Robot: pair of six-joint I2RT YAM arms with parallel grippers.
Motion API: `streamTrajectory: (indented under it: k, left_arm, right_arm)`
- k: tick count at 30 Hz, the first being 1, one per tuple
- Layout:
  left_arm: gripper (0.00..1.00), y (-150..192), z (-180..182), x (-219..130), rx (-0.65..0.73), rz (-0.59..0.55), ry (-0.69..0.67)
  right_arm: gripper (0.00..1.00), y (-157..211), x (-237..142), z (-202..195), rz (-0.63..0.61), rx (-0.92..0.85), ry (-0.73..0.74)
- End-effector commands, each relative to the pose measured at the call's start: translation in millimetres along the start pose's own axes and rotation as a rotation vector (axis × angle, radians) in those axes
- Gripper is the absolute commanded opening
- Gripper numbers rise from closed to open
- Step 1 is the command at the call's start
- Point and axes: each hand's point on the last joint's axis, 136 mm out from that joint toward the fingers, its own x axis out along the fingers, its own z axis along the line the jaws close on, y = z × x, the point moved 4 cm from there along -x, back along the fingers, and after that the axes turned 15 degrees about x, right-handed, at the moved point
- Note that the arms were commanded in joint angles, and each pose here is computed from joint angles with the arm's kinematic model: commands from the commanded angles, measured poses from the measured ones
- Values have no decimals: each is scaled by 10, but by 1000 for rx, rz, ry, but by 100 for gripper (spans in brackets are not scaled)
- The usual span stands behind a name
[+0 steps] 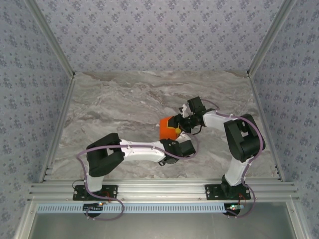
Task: Fold a paper plane with a square sheet of paper (fold left side to right side)
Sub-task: Fold the triangle a second time at the center of the table.
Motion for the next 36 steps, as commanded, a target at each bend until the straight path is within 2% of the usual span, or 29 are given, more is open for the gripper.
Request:
streamTrajectory:
  k: [1,12,16,21,27,32,36]
  left_arm:
    - [19,-72,27,-128,-16,-47,8]
    - [7,-67,15,-165,-34,-62,36]
    - [5,-69,19,-186,-51,-71,63]
    - [5,-80,68,-207,-114,-99,143]
    - [4,-54,166,-204,-213,-135,247]
    - [4,-12,292,-209,-292,-160,308]
    - [4,21,411,-210,-367,-191,395]
  right_arm:
    - [51,-9,7,6,10,-9,18]
    - [51,-14,-5,53,9,-28,7]
    - [53,-48,-123,166,-33,-64,-23]
    - [65,-71,-370,289,-112,-114,-78]
    - [74,-46,-638,194,-186,-149,-91]
    - [71,74,-737,33,-218,-155,-76]
    - [52,207,-693,-134,-215,-149,-64]
